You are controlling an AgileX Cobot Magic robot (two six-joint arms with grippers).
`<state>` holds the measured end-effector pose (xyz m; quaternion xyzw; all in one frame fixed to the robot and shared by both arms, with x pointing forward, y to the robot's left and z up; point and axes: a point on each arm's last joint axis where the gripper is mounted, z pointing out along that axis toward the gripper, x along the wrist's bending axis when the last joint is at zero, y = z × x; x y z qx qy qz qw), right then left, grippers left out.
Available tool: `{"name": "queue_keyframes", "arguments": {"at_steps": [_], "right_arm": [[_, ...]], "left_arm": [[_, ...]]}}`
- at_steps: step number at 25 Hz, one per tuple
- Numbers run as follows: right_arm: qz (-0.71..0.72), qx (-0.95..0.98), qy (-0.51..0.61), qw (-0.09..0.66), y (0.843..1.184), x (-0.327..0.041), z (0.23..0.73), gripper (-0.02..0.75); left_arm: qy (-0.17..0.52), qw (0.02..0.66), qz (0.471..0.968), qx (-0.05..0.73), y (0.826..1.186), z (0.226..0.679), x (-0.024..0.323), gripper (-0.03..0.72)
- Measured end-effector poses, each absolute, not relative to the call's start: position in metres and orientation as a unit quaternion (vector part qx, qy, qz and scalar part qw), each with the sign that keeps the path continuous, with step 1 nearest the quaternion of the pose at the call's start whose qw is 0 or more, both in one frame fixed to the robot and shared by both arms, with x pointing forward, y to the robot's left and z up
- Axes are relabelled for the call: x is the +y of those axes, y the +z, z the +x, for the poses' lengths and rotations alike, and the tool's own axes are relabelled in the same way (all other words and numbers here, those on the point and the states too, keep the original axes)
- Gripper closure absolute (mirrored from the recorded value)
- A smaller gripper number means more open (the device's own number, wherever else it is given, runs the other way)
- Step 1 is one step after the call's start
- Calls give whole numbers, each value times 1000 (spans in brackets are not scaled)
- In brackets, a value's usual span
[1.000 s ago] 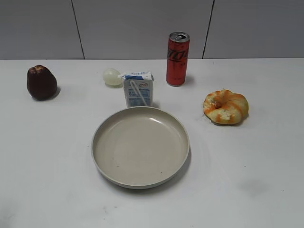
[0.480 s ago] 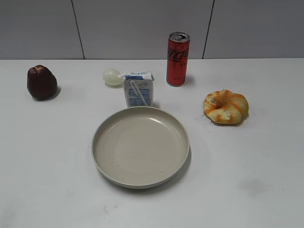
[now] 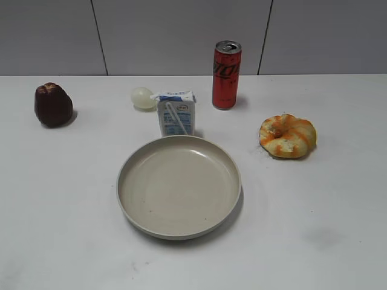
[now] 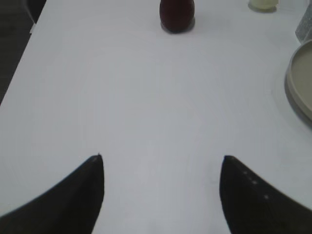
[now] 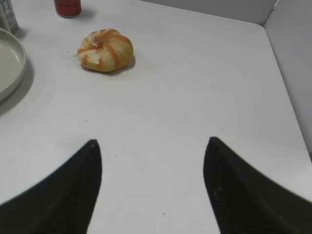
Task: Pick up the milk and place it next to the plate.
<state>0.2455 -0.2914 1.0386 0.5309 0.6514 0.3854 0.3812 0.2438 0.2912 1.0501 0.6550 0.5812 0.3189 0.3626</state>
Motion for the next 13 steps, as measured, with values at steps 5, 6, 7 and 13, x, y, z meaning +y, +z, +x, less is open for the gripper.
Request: {"name": "queue_keyframes", "arguments": {"at_steps": [5, 6, 7, 13], "right_arm": [[531, 651, 386, 381, 1039, -291, 246, 241], [531, 651, 386, 381, 1039, -291, 246, 241], [531, 651, 386, 381, 1039, -291, 246, 241], [531, 651, 386, 381, 1039, -291, 246, 241]], "left_arm": [[335, 381, 646, 570, 1050, 235, 291, 130], [335, 381, 646, 570, 1050, 235, 291, 130], [335, 381, 646, 570, 1050, 234, 291, 130], [335, 382, 646, 570, 1050, 234, 290, 130]]}}
